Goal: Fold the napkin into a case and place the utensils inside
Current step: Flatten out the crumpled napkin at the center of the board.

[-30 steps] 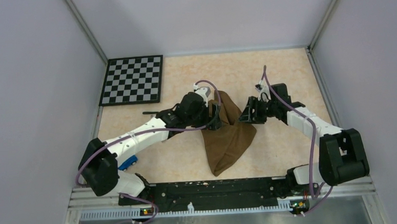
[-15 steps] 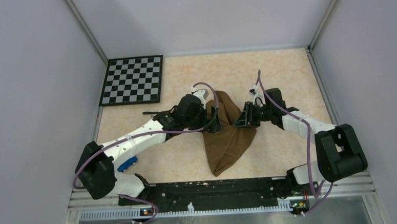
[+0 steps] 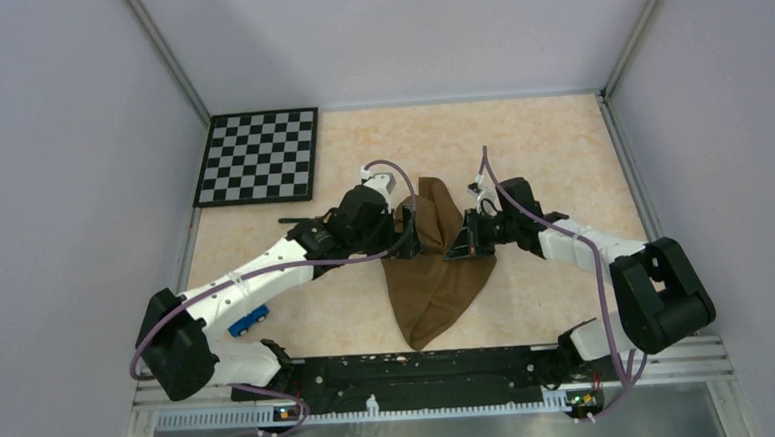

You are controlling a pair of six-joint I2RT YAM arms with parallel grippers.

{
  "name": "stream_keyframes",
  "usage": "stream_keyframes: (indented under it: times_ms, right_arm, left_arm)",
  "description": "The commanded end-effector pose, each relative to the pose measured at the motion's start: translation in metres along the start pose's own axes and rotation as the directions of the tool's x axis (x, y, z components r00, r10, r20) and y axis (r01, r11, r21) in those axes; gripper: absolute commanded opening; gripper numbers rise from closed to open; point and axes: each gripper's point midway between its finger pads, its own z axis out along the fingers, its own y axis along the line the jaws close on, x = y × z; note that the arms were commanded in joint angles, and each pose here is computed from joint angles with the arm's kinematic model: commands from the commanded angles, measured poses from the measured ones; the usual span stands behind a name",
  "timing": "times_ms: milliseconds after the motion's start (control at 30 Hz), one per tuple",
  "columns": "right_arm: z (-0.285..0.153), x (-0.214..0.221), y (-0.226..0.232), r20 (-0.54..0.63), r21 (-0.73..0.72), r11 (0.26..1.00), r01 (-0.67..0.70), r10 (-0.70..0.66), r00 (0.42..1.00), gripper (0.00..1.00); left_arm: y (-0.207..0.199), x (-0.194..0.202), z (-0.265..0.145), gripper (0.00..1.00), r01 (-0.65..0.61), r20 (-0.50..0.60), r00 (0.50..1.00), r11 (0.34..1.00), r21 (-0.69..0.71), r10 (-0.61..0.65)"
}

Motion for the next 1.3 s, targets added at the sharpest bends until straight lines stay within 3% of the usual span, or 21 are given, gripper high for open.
stream_keyframes:
  times_ms: [0,100,233,500,667,900,1100,1267]
  right_arm:
    - [-0.01,-0.006,0.027,0.018,-0.038,0.999,0.021,-0.02,1.0,0.0]
    - [-0.031,-0.03,0.072,0.079,-0.125,0.992,0.026,-0.016,0.997,0.0]
    - [-0.062,-0.087,0.134,0.226,-0.248,0.964,-0.101,0.159,0.961,0.0]
    - [-0.164,-0.199,0.273,0.551,-0.491,0.868,0.075,0.243,0.799,0.0]
    - [-0.218,-0.231,0.336,0.64,-0.545,0.813,0.206,0.244,0.729,0.0]
    - [-0.251,-0.251,0.376,0.686,-0.546,0.791,0.275,0.234,0.689,0.0]
    - [-0.266,-0.256,0.392,0.695,-0.56,0.775,0.294,0.246,0.675,0.0]
    - [-0.273,-0.254,0.397,0.7,-0.559,0.772,0.302,0.243,0.672,0.0]
  left_arm:
    - [0.007,-0.014,-0.016,0.97,-0.021,0.073,0.997,0.999,-0.034,0.023]
    - [0.007,-0.02,-0.023,0.98,-0.036,0.099,0.994,0.999,-0.029,0.039]
    - [-0.001,-0.042,-0.043,0.98,-0.047,0.187,0.981,0.999,-0.007,0.048]
    - [-0.028,-0.093,-0.113,0.99,-0.095,0.484,0.875,0.987,0.131,0.02]
    - [-0.055,-0.102,-0.13,0.99,-0.207,0.531,0.846,0.952,0.227,0.058]
    - [-0.084,-0.1,-0.107,0.99,-0.398,0.525,0.827,0.87,0.292,0.202]
    - [-0.047,-0.11,-0.064,0.99,-0.298,0.538,0.823,0.945,0.134,0.183]
    - [-0.043,-0.112,-0.051,0.99,-0.368,0.55,0.817,0.892,0.262,0.175]
